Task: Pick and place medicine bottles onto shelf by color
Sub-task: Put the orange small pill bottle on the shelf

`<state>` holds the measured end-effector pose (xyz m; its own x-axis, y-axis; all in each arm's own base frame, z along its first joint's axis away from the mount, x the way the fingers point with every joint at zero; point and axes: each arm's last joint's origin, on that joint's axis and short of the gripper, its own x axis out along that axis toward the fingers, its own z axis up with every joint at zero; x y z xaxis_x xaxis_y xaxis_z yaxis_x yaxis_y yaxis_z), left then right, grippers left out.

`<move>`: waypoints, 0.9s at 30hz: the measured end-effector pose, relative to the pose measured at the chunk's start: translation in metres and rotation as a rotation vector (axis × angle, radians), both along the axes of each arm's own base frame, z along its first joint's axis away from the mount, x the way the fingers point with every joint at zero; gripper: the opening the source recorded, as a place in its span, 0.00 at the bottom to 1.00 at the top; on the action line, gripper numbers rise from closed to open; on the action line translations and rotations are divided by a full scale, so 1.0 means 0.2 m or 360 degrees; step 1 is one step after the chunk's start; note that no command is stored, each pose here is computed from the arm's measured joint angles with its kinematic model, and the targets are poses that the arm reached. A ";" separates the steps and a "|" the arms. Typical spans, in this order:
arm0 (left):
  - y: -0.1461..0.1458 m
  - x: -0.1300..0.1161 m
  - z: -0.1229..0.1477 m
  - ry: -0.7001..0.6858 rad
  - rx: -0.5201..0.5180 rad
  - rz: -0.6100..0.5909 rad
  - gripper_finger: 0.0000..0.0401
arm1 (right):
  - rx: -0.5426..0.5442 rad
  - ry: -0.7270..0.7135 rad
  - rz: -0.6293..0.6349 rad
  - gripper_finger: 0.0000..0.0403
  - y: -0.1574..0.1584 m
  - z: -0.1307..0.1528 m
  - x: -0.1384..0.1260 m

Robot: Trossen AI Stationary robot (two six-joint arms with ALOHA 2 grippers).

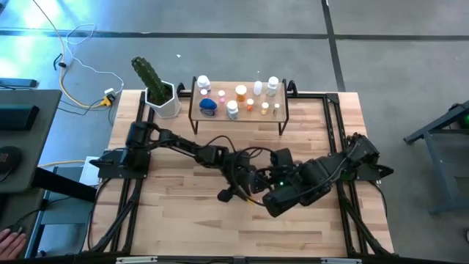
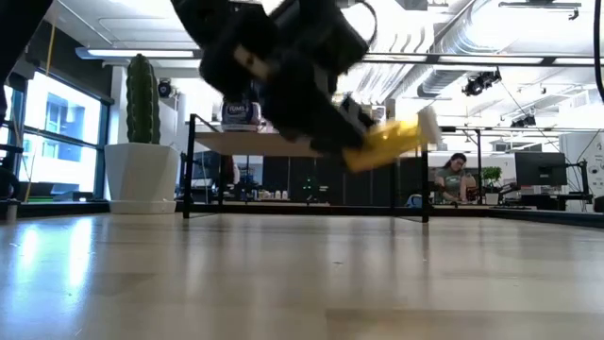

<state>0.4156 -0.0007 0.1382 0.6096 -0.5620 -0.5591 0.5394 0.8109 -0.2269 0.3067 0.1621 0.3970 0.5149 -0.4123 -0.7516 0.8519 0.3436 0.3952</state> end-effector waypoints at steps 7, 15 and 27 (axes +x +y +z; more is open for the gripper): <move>0.01 -0.03 0.23 -0.0205 0.0018 0.0010 0.22 | -0.0198 -0.0113 0.0095 0.62 -0.03 0.12 -0.02; 0.09 -0.09 0.52 -0.0463 -0.0052 0.0162 0.22 | -0.0373 -0.0154 0.0256 0.62 -0.07 0.25 -0.08; 0.29 -0.17 0.79 -0.0765 -0.0153 0.0568 0.22 | -0.0550 -0.0103 0.0466 0.62 -0.21 0.40 -0.22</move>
<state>0.3824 0.0569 0.2965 0.9414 -0.3106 -0.1312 0.2981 0.9485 -0.1068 0.2619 0.1203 0.4778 0.6885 -0.4632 -0.5580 0.6765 0.6875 0.2640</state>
